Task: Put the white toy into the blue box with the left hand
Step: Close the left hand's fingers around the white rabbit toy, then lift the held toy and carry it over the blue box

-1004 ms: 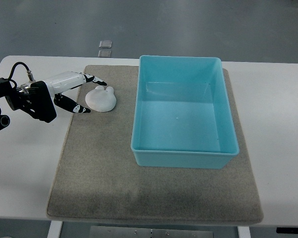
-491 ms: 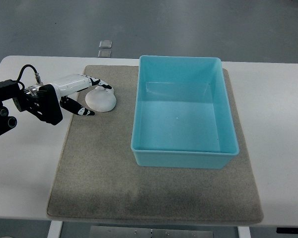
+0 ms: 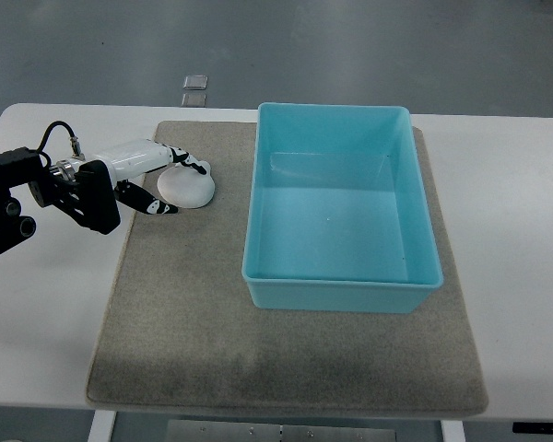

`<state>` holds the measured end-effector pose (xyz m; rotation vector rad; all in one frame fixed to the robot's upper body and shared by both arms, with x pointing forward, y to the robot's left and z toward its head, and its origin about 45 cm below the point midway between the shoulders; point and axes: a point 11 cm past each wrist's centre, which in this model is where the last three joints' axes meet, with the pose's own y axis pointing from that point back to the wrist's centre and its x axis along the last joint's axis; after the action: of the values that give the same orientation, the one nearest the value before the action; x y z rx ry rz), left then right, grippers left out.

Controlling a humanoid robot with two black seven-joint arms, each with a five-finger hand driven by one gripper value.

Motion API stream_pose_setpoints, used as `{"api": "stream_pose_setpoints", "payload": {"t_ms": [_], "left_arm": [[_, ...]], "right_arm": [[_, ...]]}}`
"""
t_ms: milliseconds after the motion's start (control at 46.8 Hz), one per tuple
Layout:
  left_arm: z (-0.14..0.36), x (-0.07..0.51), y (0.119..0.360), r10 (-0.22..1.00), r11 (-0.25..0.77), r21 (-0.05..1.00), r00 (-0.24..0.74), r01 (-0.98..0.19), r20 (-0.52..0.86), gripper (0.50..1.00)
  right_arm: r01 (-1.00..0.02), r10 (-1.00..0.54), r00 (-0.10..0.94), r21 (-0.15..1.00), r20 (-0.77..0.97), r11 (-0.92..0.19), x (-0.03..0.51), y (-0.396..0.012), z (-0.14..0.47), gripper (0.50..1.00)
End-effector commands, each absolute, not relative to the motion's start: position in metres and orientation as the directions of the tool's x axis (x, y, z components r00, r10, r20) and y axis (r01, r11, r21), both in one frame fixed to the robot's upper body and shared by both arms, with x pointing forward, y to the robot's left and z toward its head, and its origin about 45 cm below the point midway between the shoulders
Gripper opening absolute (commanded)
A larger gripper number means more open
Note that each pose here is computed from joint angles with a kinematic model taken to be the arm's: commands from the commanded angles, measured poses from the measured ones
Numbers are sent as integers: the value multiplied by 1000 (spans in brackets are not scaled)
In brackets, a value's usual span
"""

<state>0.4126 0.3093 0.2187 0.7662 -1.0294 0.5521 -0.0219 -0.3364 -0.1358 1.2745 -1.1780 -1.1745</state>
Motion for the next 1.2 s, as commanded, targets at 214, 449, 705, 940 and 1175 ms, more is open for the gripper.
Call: {"api": "stream_pose_setpoints", "payload": {"t_ms": [214,449,705,940,1175], "left_arm": [[210,412,311,36,609,302,406,-734,913,500],[217,416,314,69,598,269,382,-755,921,500],[277,442,316,188,571,77,222,-818,957,500],[336,454,282,266,629,-66,135,-775,954,500],[343,440,201,301,762,-119,187,-636,935,500]], "right_arm": [[-28,-998,54,999,-26,-27,-22,-336,-136,936],[-28,-998,54,999,-24,-26,-22,-337,-136,936],[-28,-998,54,999,-26,-27,-22,-336,-136,936],[-28,-998,54,999,-26,-27,-22,-336,-136,936],[-28,-998,54,999,-24,-26,-22,-337,-136,936]]}}
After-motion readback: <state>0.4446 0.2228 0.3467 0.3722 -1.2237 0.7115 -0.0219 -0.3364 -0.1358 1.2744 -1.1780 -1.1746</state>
